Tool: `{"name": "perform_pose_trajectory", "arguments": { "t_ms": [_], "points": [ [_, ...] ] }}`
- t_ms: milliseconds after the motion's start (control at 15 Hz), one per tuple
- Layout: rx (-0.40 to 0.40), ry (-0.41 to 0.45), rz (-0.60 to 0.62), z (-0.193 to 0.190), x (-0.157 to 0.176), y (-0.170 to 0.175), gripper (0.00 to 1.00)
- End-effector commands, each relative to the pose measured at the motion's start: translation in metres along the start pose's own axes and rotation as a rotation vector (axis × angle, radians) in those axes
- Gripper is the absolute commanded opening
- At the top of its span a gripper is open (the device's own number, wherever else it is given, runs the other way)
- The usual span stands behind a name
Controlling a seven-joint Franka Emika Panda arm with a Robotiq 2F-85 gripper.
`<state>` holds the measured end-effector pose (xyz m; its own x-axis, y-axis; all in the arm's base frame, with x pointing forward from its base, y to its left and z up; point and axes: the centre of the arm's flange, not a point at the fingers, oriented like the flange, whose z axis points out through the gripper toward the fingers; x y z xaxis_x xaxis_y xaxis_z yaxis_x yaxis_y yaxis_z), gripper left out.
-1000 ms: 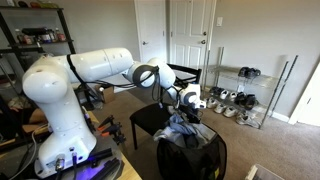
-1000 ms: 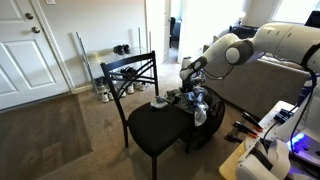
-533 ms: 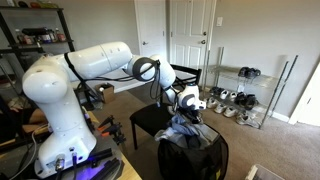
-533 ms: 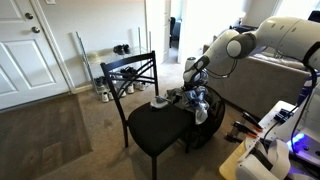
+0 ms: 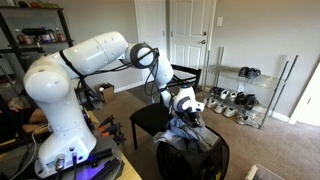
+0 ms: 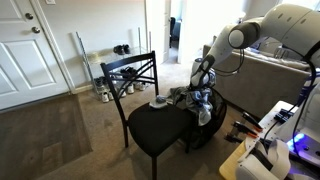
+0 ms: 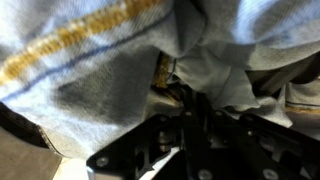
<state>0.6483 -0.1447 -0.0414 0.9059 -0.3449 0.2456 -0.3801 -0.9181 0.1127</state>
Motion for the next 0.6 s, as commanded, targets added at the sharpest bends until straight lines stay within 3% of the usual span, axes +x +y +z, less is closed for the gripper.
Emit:
{"name": "perform_pose_trajectory", "arguments": {
  "t_ms": [0,533],
  "points": [
    [-0.037,0.029,0.024,-0.059,-0.053,0.020,0.07],
    [-0.095,0.088,0.020,-0.120,-0.091,0.030,0.07]
  ]
}}
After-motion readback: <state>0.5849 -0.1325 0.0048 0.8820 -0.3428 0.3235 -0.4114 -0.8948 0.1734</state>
